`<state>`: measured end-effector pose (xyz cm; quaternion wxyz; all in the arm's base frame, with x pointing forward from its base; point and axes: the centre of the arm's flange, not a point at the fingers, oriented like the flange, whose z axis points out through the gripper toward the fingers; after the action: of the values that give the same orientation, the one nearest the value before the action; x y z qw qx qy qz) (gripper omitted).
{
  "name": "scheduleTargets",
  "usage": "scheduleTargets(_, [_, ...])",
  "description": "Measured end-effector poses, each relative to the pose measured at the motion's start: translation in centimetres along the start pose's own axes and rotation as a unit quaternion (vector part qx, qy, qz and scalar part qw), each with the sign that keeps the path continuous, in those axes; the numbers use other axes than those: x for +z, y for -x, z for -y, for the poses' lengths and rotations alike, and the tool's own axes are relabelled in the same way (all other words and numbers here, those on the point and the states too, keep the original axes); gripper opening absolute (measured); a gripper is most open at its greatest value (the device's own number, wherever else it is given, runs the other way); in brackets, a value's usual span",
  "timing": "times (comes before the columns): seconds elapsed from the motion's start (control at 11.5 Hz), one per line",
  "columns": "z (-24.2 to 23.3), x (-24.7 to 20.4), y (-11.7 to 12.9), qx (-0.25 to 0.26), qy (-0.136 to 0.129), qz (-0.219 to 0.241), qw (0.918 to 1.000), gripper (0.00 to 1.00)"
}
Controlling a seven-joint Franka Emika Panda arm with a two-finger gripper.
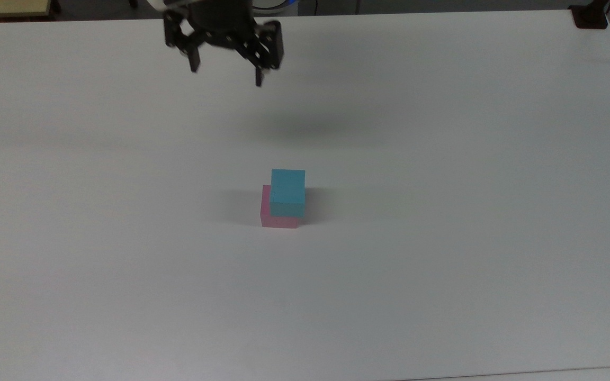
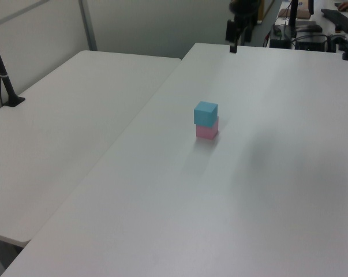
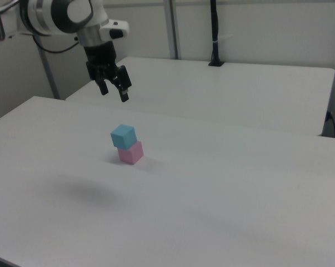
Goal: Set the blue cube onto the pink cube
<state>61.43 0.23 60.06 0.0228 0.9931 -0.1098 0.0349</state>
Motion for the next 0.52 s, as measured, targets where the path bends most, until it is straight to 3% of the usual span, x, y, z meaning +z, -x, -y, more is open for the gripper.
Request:
scheduleTargets(0.17, [-5.5, -3.8, 2.1, 0.023, -0.001, 0.01, 0.9997, 1.0])
scheduleTargets(0.26, [-8.6, -5.9, 3.8, 0.0, 0.001, 0.015, 0.9999, 1.0])
scheduleTargets(0.52, [-12.3, -7.4, 6.1, -0.059, 0.0, 0.011, 0.9982, 1.0])
